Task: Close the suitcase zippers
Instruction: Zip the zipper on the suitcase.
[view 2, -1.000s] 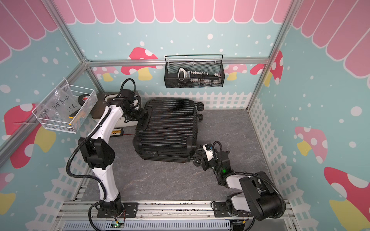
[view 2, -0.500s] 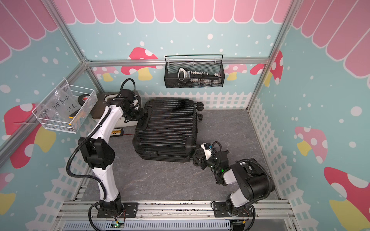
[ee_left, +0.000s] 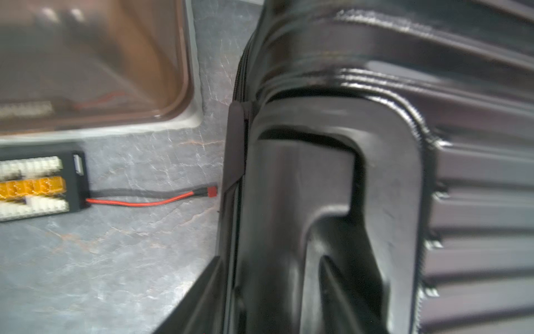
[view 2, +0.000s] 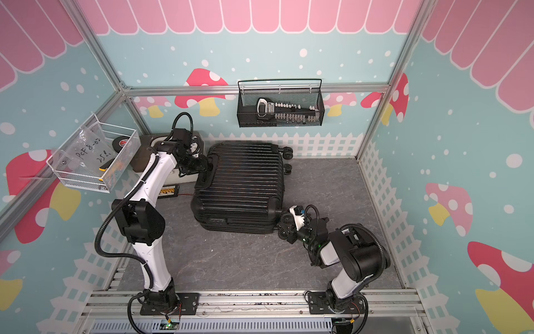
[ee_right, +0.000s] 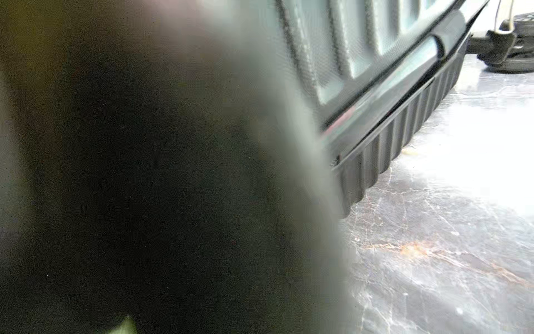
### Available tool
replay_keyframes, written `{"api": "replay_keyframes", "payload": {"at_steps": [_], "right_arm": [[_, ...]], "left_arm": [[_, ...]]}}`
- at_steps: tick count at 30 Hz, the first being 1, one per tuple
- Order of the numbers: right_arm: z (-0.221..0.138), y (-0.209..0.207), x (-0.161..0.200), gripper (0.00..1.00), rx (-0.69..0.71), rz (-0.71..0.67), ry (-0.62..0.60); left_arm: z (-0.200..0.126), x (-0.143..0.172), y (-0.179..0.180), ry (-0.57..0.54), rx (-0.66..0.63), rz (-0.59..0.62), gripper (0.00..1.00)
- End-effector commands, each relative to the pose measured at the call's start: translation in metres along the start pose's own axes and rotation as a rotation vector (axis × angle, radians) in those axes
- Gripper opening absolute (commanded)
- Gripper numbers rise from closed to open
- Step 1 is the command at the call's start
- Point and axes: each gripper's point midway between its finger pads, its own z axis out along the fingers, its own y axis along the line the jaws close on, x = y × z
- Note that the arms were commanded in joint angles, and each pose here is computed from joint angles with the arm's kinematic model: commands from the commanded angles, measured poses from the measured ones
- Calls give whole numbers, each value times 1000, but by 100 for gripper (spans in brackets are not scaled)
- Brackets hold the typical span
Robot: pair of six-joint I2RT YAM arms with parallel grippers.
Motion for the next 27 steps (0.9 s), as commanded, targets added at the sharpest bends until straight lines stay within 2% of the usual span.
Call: {"api": "replay_keyframes", "payload": {"at_steps": [1,3,7,9,11,13,14,16,19,27], "right_arm": [[-1,-4,16,0,31,30,52],[-2,-4,17,0,36,35,54],[-2,-4,18,0,38,51,64],[-2,-4,19,0,34,59,70],[-2,-2,19,0,27,69,75],[-2,0,21,0,15,81,82],[-2,1,19,0,11,84,79],[-2,1,19,0,7,92,81],[-2,3,18,0,-2,101,80],[-3,11,16,0,-34,140,95]], "left_arm": [[-73,-23,-28,-185,31,83,76],[-95,-13,-56,-224,45,206,82],[-118,36,-131,-291,138,584,83],[-121,77,-170,-309,209,815,84],[-122,131,-204,-301,323,1098,85],[-119,179,-223,-296,405,1320,87],[-114,197,-228,-308,411,1406,91],[-101,214,-233,-332,381,1507,95],[-85,218,-237,-322,328,1543,95],[-42,178,-245,-429,12,1549,94]]}}
